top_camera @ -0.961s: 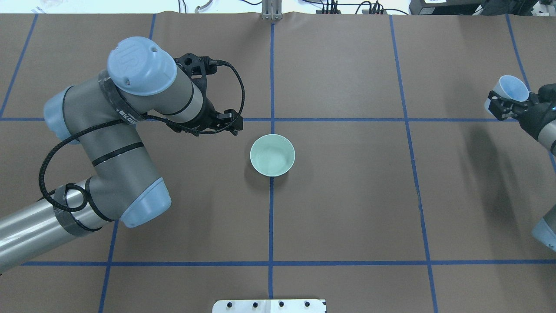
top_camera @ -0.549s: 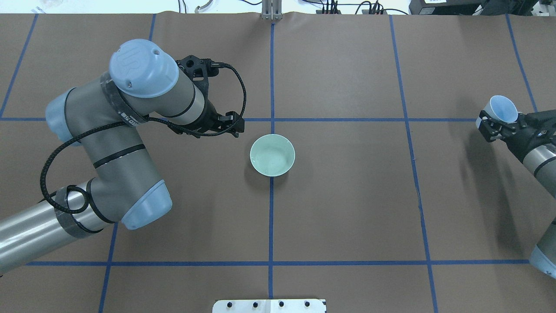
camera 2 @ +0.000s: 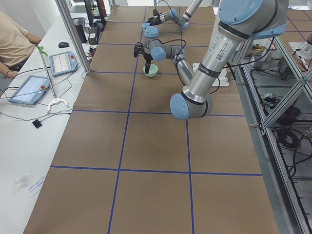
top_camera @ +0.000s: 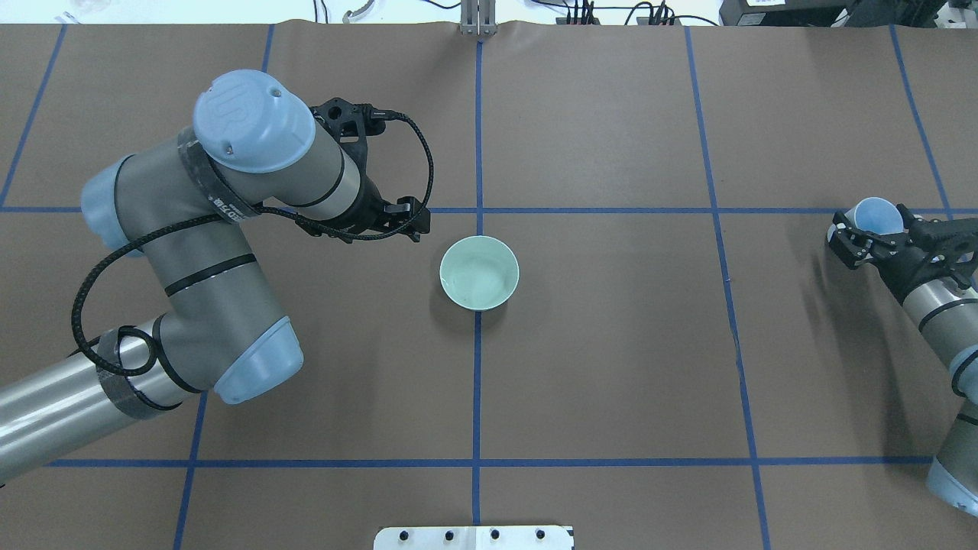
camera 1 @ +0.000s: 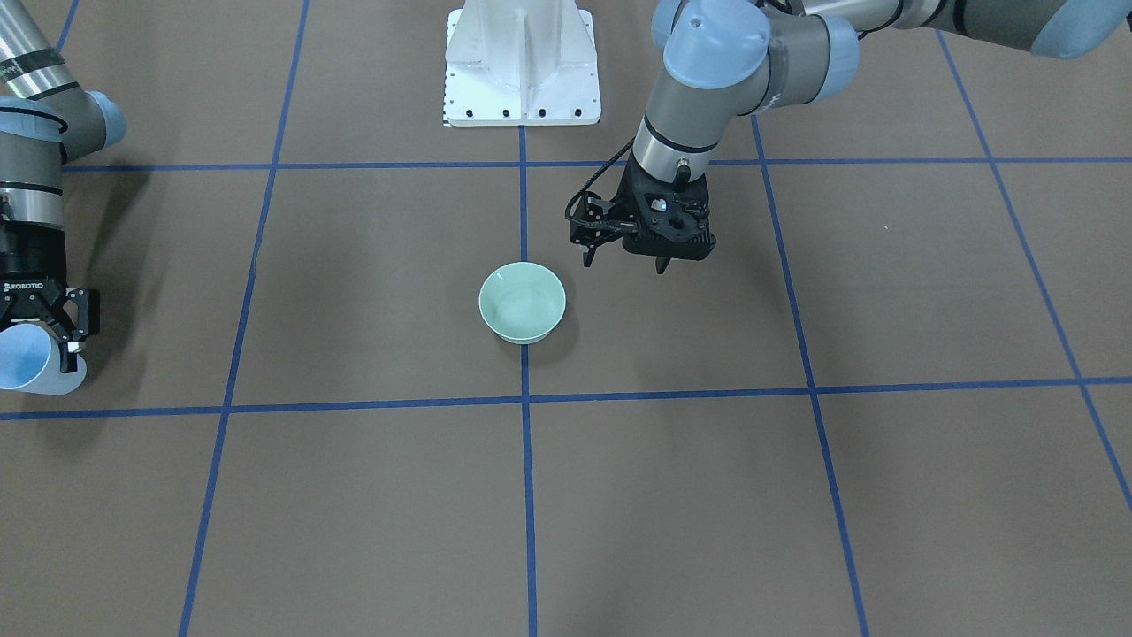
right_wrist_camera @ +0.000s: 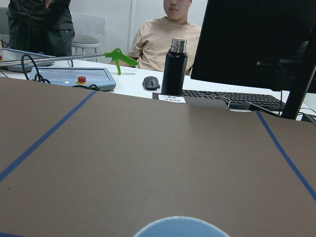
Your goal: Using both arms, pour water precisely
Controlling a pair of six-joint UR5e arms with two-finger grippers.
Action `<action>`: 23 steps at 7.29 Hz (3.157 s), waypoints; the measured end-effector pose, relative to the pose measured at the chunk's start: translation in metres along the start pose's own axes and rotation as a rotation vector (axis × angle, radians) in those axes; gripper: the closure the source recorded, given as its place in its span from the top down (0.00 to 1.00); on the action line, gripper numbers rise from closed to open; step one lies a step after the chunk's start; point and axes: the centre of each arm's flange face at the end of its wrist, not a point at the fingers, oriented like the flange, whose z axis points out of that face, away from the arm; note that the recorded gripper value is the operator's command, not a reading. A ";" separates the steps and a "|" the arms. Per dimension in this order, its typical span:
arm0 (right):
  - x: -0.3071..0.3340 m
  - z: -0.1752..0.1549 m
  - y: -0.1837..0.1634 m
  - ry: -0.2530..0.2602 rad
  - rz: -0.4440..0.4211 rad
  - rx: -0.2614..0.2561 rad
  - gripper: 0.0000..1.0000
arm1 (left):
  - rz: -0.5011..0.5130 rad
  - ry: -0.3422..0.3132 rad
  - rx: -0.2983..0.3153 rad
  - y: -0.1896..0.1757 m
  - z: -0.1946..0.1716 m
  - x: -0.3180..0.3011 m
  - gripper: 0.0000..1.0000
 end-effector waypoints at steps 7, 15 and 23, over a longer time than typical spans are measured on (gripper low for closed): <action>0.039 0.017 -0.061 -0.096 0.077 -0.106 0.99 | -0.062 -0.013 0.017 0.011 0.009 0.008 1.00; 0.192 0.055 -0.245 -0.164 0.005 -0.789 0.99 | -0.205 -0.058 0.035 0.052 0.066 0.064 0.86; 0.276 0.023 -0.237 -0.175 -0.016 -1.040 0.99 | -0.228 -0.064 0.053 0.024 0.107 0.058 0.49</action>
